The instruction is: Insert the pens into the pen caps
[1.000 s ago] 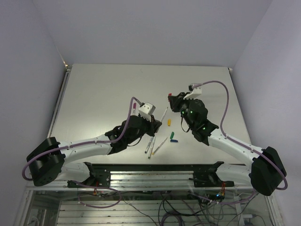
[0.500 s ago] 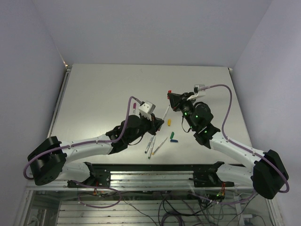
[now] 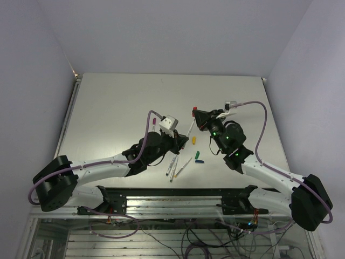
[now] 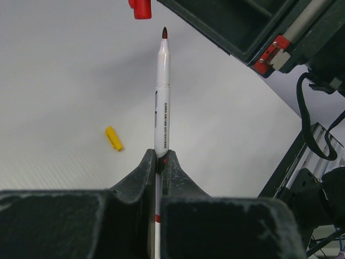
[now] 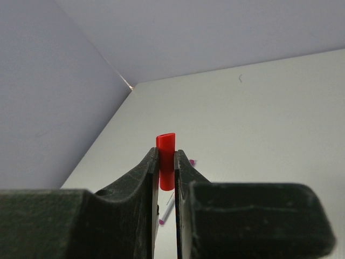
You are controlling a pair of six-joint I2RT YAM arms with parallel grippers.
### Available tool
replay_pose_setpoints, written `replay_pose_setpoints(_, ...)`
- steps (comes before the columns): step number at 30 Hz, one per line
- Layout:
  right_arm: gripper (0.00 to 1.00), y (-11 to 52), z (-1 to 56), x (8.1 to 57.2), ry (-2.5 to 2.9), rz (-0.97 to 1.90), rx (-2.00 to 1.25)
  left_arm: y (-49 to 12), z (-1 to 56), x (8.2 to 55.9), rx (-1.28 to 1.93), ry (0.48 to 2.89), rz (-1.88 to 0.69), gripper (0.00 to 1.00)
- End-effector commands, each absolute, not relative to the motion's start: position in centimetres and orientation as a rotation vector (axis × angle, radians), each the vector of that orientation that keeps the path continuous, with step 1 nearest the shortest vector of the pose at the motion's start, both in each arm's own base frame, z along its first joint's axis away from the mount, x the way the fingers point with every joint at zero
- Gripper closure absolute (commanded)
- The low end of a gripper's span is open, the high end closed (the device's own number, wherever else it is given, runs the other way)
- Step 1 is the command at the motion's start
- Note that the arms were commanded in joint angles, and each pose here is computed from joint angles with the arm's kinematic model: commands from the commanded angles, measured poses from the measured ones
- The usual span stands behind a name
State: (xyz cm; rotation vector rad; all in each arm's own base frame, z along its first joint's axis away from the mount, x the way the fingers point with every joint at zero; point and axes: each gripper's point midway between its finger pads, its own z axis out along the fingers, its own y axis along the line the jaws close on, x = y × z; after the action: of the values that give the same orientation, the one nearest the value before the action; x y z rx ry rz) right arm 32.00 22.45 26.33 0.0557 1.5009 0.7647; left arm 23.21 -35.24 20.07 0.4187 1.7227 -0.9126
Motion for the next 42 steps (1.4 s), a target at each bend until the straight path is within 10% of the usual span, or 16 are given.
replay_pose_setpoints(1,1.00,21.9,28.0,31.8,1.442,0.777,0.072,-35.7,22.1,24.1,0.380,1.665,-0.926,0.93)
replay_pose_setpoints(42,1.00,22.4,27.1,31.2,1.469,0.826,0.071,-35.1,21.7,24.8,0.320,1.655,-0.897,0.93)
